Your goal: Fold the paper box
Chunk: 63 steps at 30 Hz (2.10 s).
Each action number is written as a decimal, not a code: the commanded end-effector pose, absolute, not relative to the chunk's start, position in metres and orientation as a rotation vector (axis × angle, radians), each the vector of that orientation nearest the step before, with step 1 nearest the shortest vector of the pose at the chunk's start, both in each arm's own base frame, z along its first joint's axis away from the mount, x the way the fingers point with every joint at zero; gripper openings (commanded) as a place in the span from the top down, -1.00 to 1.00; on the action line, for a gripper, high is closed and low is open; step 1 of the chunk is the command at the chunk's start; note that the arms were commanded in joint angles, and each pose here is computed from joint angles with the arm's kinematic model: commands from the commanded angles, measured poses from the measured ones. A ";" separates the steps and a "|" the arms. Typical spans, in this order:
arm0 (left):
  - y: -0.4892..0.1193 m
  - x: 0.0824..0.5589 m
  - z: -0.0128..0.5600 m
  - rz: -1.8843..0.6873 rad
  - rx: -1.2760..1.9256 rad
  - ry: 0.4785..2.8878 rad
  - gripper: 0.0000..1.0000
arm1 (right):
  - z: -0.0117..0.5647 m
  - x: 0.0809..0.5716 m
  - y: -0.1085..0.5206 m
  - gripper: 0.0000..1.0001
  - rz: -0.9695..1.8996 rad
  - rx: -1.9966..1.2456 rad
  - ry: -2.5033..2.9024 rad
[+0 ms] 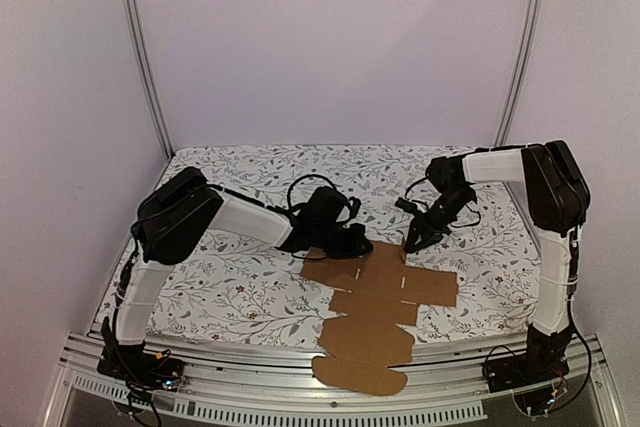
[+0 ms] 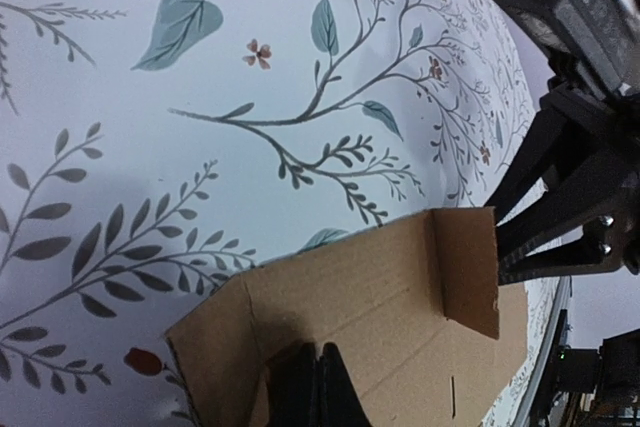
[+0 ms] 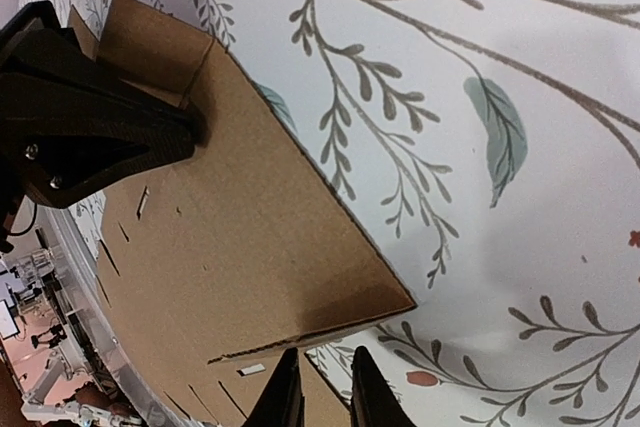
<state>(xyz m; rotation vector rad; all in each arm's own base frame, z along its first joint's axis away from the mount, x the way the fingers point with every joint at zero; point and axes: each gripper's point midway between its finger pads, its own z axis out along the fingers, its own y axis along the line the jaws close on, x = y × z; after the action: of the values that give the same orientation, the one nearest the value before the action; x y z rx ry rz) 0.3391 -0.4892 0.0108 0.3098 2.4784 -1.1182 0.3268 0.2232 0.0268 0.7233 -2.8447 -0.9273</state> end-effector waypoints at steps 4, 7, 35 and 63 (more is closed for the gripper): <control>-0.466 0.320 -0.051 -0.999 0.321 2.655 1.00 | 0.008 0.328 0.244 0.70 -0.893 0.756 -2.811; -0.465 0.319 -0.054 -1.004 0.320 2.658 1.00 | 0.001 0.330 0.248 0.70 -0.842 0.773 -2.817; -0.454 0.318 -0.050 -1.094 0.225 2.630 1.00 | 0.000 0.333 0.228 0.64 -0.097 1.178 -2.951; -0.448 0.318 -0.059 -1.137 0.176 2.640 1.00 | -0.012 0.317 0.282 0.86 -0.349 1.365 -2.824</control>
<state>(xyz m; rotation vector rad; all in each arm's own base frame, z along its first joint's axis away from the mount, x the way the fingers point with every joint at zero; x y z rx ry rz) 0.3414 -0.4827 0.0146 0.2346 2.3989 -1.2987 0.3365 0.2539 0.0152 1.4064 -2.9195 -0.1341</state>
